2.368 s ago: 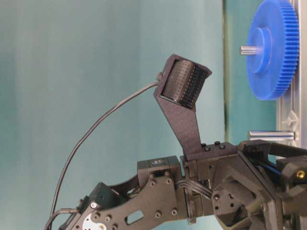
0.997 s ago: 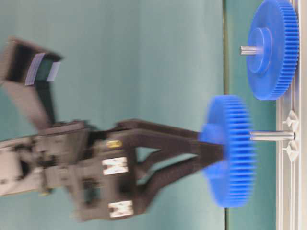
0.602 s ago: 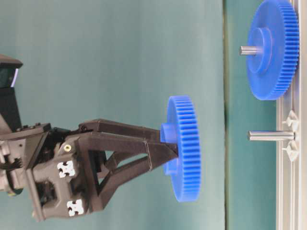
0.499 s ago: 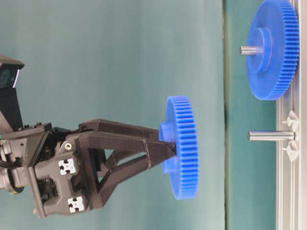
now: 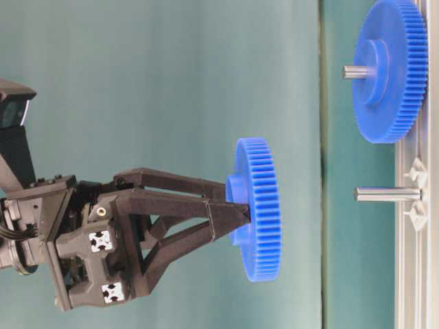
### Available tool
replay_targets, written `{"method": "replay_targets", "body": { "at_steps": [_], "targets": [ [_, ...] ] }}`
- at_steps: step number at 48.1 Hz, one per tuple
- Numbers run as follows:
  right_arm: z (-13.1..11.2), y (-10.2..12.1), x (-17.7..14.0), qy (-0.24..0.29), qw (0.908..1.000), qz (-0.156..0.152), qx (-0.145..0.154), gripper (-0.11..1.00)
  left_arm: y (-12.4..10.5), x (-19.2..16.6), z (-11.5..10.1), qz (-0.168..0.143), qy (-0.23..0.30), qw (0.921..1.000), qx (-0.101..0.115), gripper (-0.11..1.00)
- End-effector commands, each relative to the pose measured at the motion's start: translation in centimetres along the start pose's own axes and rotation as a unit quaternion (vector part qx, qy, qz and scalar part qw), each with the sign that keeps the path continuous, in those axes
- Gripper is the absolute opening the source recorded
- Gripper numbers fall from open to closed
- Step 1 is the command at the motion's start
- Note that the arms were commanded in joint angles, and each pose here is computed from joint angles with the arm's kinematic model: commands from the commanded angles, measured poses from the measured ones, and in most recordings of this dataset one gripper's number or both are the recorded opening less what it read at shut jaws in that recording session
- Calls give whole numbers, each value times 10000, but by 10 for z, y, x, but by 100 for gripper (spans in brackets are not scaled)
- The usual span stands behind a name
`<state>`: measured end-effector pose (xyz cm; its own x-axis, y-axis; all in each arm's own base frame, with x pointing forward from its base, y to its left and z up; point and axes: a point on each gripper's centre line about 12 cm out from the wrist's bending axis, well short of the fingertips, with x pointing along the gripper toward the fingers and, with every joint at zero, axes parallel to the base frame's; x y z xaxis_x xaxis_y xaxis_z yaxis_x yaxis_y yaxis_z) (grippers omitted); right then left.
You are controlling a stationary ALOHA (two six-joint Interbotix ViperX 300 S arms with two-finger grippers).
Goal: Find the location of the shaft and insert the small gear.
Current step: 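Carry the gear over the empty left shaft on the rail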
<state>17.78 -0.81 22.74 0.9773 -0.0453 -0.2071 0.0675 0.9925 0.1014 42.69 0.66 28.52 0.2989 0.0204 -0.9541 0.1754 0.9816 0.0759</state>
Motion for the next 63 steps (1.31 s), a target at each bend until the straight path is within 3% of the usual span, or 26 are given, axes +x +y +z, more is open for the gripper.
{"method": "replay_targets", "body": {
  "at_steps": [1, 12, 24, 39, 63],
  "targets": [
    [4, 0, 1, -47, 10000, -3, 55, 1, 5, -13, 5, 64, -213, 9998, -14, 64],
    [4, 0, 1, -47, 10000, -4, 63, 1, 13, -1, 4, 68, -77, 9999, 85, 64],
    [4, 0, 1, -47, 10000, -3, 55, 1, 24, 8, 3, 104, -66, 9999, 32, 64],
    [4, 0, 1, -47, 10000, -3, 55, 1, 24, 38, -3, 92, -5, 10000, -13, 64],
    [4, 0, 1, -47, 10000, -4, 63, 1, 24, 56, -3, 99, -43, 9999, -31, 64]
  ]
}}
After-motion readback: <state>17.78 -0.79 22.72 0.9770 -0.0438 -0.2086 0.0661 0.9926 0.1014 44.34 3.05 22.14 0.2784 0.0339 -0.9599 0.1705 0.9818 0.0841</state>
